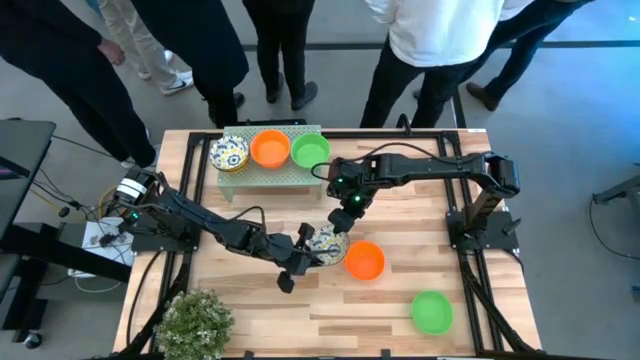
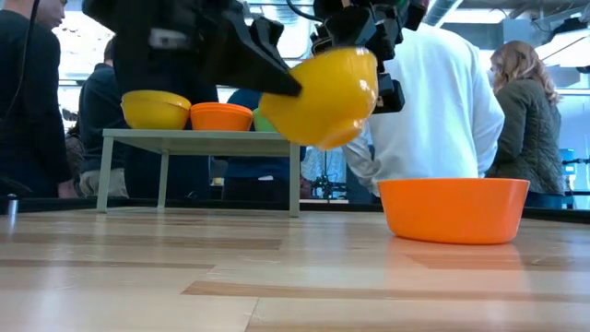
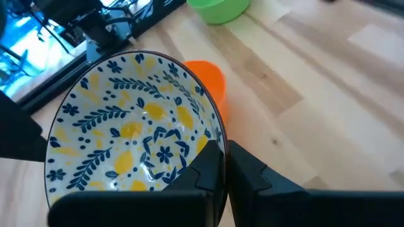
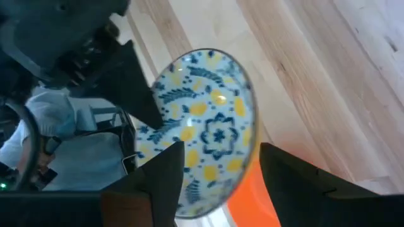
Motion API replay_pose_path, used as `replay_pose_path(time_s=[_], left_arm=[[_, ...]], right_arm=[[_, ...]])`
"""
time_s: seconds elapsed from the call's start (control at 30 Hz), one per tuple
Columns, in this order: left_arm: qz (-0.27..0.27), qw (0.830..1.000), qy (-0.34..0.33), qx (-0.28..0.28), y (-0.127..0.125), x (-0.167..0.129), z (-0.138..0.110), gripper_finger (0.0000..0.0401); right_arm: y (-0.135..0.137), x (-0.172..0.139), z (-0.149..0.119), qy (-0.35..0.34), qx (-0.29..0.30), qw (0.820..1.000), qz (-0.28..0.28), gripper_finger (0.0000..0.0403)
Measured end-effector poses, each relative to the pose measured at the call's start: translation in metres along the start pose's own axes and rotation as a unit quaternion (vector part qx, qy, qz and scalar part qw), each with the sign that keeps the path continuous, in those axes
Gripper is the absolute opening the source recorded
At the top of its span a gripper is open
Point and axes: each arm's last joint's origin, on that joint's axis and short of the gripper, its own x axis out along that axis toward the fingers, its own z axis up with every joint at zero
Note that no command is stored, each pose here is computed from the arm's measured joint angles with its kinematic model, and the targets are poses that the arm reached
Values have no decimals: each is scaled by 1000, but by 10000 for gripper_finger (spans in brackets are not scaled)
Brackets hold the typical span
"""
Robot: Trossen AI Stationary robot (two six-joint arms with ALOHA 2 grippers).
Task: Pick & Place Mini bowls
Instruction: Stack the white patterned bowl on top of the other white patterned bowl on the shelf
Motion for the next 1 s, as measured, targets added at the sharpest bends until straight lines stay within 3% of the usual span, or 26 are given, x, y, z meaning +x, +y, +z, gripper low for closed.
replay_pose_path(time_s=[0.17, 0.3, 0.5, 0.77, 1.0], left_arm=[[-17, 1000, 5, -23, -11, -18, 11, 12], [-15, 998, 36, -45, -20, -42, 18, 12], [-12, 992, 56, -115, -21, -83, 25, 12], [68, 986, 93, -124, -2, -127, 24, 12], [139, 973, 161, -92, 30, -165, 47, 12]], right_arm=[[-1, 0, -2, 6, -7, 1000, -4, 202], [1, 5, -13, 28, -72, 996, -52, 196], [8, 13, -29, 63, -119, 987, -90, 175], [20, 24, -51, 74, -185, 963, -182, 148], [40, 39, -81, 82, -253, 934, -240, 123]])
